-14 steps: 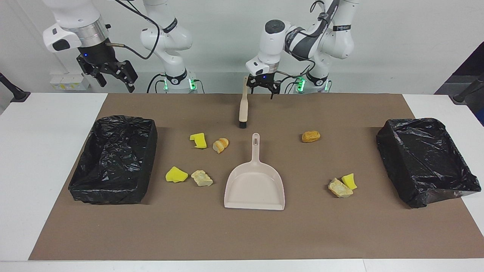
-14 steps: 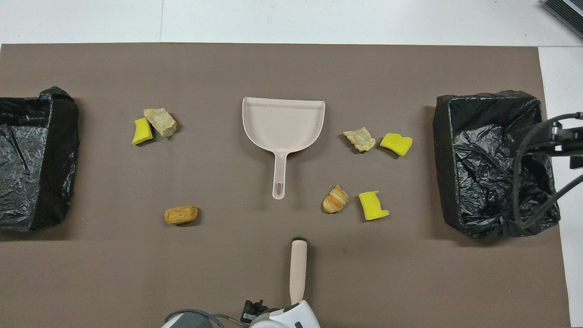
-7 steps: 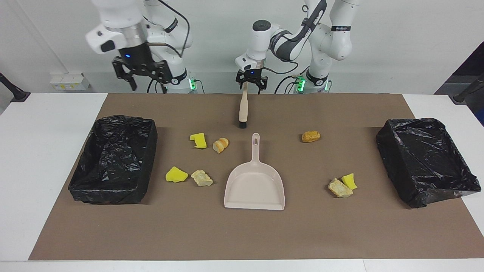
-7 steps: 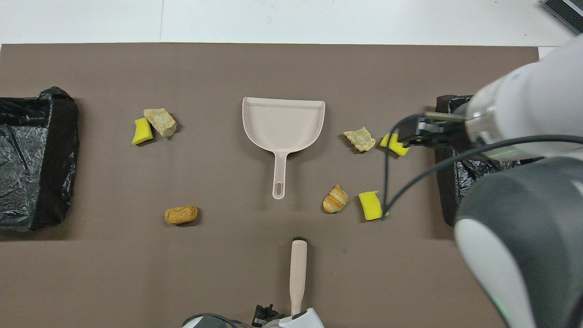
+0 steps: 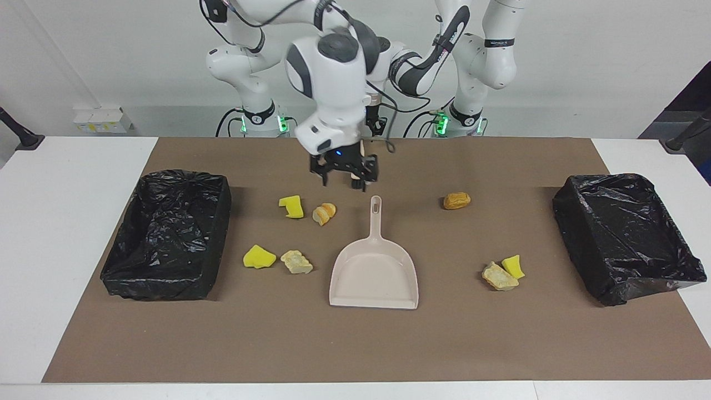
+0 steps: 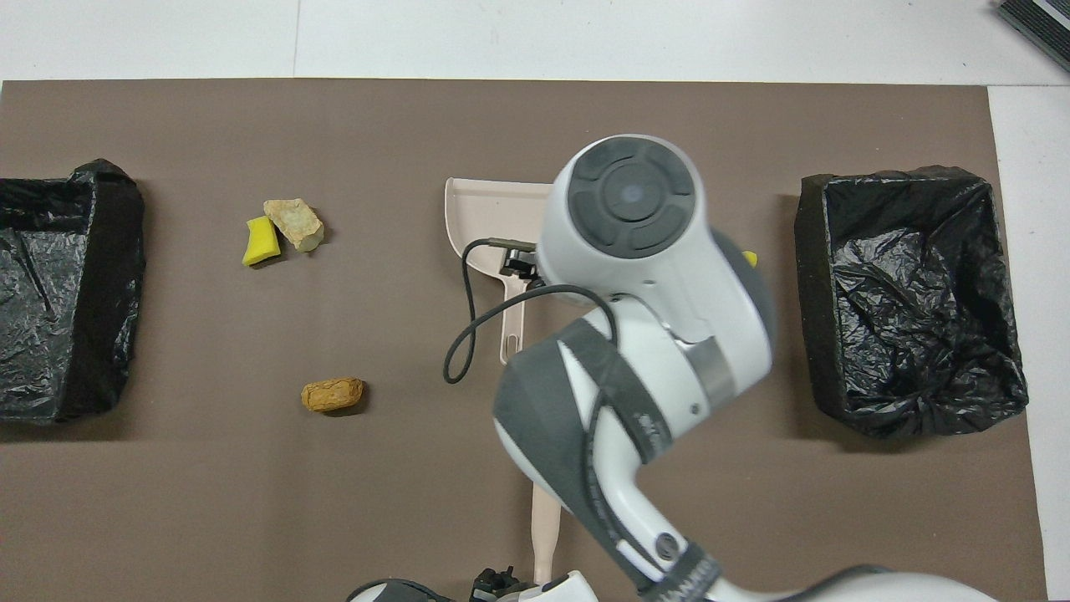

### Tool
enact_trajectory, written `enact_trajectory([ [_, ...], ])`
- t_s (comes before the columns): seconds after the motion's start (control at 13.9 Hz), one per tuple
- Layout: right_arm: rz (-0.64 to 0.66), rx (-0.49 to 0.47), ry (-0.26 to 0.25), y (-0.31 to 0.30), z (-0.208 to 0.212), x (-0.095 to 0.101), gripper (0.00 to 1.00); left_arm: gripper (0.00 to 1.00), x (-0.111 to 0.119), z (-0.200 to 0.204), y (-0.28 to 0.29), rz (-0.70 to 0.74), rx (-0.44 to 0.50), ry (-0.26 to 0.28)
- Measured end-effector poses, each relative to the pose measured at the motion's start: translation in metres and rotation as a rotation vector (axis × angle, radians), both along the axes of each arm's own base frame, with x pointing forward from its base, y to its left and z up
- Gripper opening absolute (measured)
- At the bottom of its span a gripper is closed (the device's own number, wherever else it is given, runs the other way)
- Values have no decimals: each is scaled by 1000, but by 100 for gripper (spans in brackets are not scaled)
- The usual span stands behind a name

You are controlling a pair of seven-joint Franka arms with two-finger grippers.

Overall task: Sweep and dump trash in bin
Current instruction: 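Grasp the beige dustpan handle with the right gripper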

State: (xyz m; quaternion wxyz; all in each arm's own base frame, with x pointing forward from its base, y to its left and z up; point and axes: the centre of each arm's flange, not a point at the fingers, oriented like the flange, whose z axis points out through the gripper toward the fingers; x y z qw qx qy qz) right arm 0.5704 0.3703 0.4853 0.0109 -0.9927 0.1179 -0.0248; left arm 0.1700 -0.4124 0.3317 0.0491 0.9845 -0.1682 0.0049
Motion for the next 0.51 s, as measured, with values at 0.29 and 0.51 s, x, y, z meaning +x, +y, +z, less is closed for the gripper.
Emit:
enact_trajectory([
  [0.29, 17, -16, 30, 39, -82, -7, 100, 74, -1, -1, 2, 6, 24, 12],
  [0.51, 26, -3, 17, 41, -120, -14, 100, 57, -2, 1, 2, 6, 29, 15],
])
